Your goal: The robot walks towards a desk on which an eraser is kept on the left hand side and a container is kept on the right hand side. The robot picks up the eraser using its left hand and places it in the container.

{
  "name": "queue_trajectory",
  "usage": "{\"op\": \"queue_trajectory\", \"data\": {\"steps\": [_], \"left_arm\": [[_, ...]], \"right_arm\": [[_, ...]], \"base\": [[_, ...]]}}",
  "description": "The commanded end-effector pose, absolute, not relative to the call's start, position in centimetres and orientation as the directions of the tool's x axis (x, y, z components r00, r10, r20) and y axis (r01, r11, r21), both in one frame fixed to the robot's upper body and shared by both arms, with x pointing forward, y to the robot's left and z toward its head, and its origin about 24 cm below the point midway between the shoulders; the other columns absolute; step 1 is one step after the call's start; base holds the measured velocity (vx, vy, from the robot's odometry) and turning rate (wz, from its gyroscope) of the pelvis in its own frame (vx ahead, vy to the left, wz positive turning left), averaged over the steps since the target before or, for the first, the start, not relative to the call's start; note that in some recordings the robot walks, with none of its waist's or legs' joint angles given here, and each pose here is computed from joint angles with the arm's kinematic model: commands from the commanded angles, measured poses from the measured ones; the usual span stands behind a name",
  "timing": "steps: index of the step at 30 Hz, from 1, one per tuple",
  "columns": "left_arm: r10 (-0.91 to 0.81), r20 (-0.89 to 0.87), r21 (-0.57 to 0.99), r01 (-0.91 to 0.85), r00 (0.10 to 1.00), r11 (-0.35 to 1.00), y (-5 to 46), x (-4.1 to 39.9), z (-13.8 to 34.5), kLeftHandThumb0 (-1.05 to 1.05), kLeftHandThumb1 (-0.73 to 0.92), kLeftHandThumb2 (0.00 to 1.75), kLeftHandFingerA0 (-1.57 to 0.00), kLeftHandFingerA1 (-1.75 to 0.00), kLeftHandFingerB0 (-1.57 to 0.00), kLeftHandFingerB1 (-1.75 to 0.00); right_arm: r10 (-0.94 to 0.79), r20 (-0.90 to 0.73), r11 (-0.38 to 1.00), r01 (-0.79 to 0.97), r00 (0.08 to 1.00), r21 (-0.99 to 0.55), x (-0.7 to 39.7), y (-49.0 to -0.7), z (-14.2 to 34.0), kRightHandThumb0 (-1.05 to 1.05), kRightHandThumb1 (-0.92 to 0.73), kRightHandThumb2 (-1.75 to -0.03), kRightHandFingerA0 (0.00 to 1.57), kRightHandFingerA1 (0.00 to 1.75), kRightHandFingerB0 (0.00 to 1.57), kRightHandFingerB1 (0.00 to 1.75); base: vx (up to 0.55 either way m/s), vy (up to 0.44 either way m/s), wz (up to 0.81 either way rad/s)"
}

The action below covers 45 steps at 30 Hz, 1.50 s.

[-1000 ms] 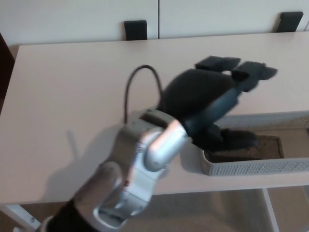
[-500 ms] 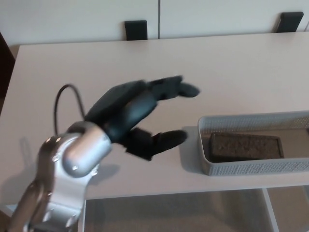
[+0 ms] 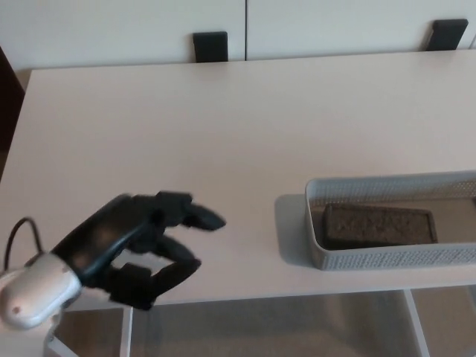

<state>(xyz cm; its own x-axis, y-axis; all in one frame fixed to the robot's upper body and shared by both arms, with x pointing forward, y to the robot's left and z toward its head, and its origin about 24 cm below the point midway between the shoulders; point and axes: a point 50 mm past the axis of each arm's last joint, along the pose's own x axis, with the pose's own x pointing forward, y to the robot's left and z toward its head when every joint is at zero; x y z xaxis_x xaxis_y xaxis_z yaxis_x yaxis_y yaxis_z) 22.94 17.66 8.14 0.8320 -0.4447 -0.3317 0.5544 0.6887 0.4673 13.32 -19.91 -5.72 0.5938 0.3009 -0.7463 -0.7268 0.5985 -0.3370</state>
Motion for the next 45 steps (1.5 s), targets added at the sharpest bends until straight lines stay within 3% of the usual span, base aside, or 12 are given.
{"op": "queue_trajectory", "data": {"steps": [1, 3, 4, 13, 18, 22, 23, 34, 35, 36, 38, 45], "left_arm": [[-0.933, 0.313, -0.099, 0.983, 0.177, 0.154, 24.2, 13.9, 13.9, -1.02, 0.72, 0.62, -0.89, -0.45, -0.78, -0.42], [-0.898, 0.396, -0.174, 0.976, 0.191, 0.131, 23.6, 13.6, 13.0, -0.96, 0.51, 0.98, -0.84, -0.54, -0.68, -0.49], [-0.865, 0.449, -0.230, 0.964, 0.225, 0.131, 23.4, 13.4, 12.0, -0.88, 0.65, 0.63, -0.88, -0.46, -0.76, -0.42], [-0.968, 0.194, -0.426, 0.903, 0.156, 0.060, 22.5, 14.2, 7.1, -0.75, 0.61, 0.60, -0.80, -0.47, -0.69, -0.43], [-0.928, -0.222, -0.416, 0.832, 0.298, 0.366, 23.3, 14.6, 0.9, -0.85, 0.65, 0.61, -0.88, -0.46, -0.72, -0.42], [-0.758, -0.531, -0.197, 0.815, 0.379, 0.545, 23.3, 15.2, -2.9, -0.93, 0.51, 0.97, -0.76, -0.54, -0.64, -0.48], [-0.717, -0.585, -0.167, 0.810, 0.378, 0.563, 23.4, 15.1, -3.7, -0.96, 0.66, 0.61, -0.77, -0.44, -0.74, -0.41], [-0.337, -0.885, 0.138, 0.874, 0.320, 0.467, 25.8, 14.3, -8.1, -0.98, 0.55, 1.03, -0.67, -0.56, -0.60, -0.47], [-0.321, -0.888, 0.145, 0.862, 0.330, 0.486, 25.8, 14.2, -8.5, -0.96, 0.71, 0.63, -0.67, -0.45, -0.68, -0.41], [-0.286, -0.887, 0.180, 0.843, 0.362, 0.507, 26.2, 14.1, -8.7, -0.93, 0.49, 1.00, -0.69, -0.57, -0.58, -0.48], [-0.224, -0.889, 0.242, 0.824, 0.400, 0.513, 26.9, 14.0, -8.9, -0.97, 0.64, 0.62, -0.74, -0.47, -0.70, -0.44], [-0.134, -0.866, 0.374, 0.801, 0.483, 0.467, 28.3, 13.5, -8.5, -0.94, 0.66, 0.61, -0.80, -0.47, -0.76, -0.45]], "right_arm": [[0.229, -0.765, 0.664, -0.671, 0.602, -0.330, 12.0, -22.7, -6.6, -0.46, -0.44, -0.76, 0.58, 0.54, 0.50, 0.48], [0.230, -0.766, 0.672, -0.667, 0.601, -0.322, 11.7, -22.8, -6.8, -0.45, -0.43, -0.75, 0.59, 0.55, 0.51, 0.49], [0.230, -0.766, 0.667, -0.670, 0.600, -0.325, 11.7, -22.8, -6.8, -0.41, -0.50, -0.55, 0.63, 0.43, 0.59, 0.39], [0.237, -0.775, 0.658, -0.684, 0.586, -0.316, 11.2, -22.4, -6.8, -0.42, -0.50, -0.56, 0.63, 0.43, 0.59, 0.38], [0.244, -0.777, 0.646, -0.695, 0.580, -0.316, 10.9, -22.3, -7.1, -0.42, -0.51, -0.56, 0.64, 0.43, 0.59, 0.39], [0.244, -0.776, 0.663, -0.684, 0.581, -0.303, 10.7, -22.2, -7.1, -0.43, -0.51, -0.56, 0.62, 0.42, 0.58, 0.38], [0.244, -0.775, 0.665, -0.682, 0.582, -0.303, 10.7, -22.1, -7.2, -0.42, -0.50, -0.56, 0.63, 0.42, 0.58, 0.38], [0.250, -0.761, 0.671, -0.674, 0.599, -0.310, 11.1, -21.6, -7.1, -0.42, -0.50, -0.56, 0.62, 0.42, 0.59, 0.38], [0.250, -0.760, 0.674, -0.672, 0.600, -0.308, 11.1, -21.5, -7.0, -0.45, -0.43, -0.75, 0.59, 0.55, 0.51, 0.49], [0.250, -0.756, 0.668, -0.673, 0.605, -0.317, 11.3, -21.4, -7.0, -0.46, -0.43, -0.76, 0.59, 0.54, 0.51, 0.48], [0.248, -0.746, 0.667, -0.667, 0.618, -0.331, 11.9, -21.1, -6.8, -0.46, -0.43, -0.76, 0.59, 0.54, 0.51, 0.48], [0.244, -0.712, 0.683, -0.638, 0.658, -0.356, 12.7, -21.0, -6.3, -0.46, -0.43, -0.75, 0.56, 0.53, 0.50, 0.48]], "base": [[0.00, 0.000, 0.00], [0.00, 0.000, 0.00], [0.00, 0.000, 0.00], [0.00, 0.000, 0.00], [0.00, 0.000, 0.00], [0.00, 0.000, 0.00], [0.00, 0.000, 0.00], [0.00, 0.000, 0.00], [0.00, 0.000, 0.00], [0.00, 0.000, 0.00], [0.00, 0.000, 0.00], [0.00, 0.000, 0.00]]}}
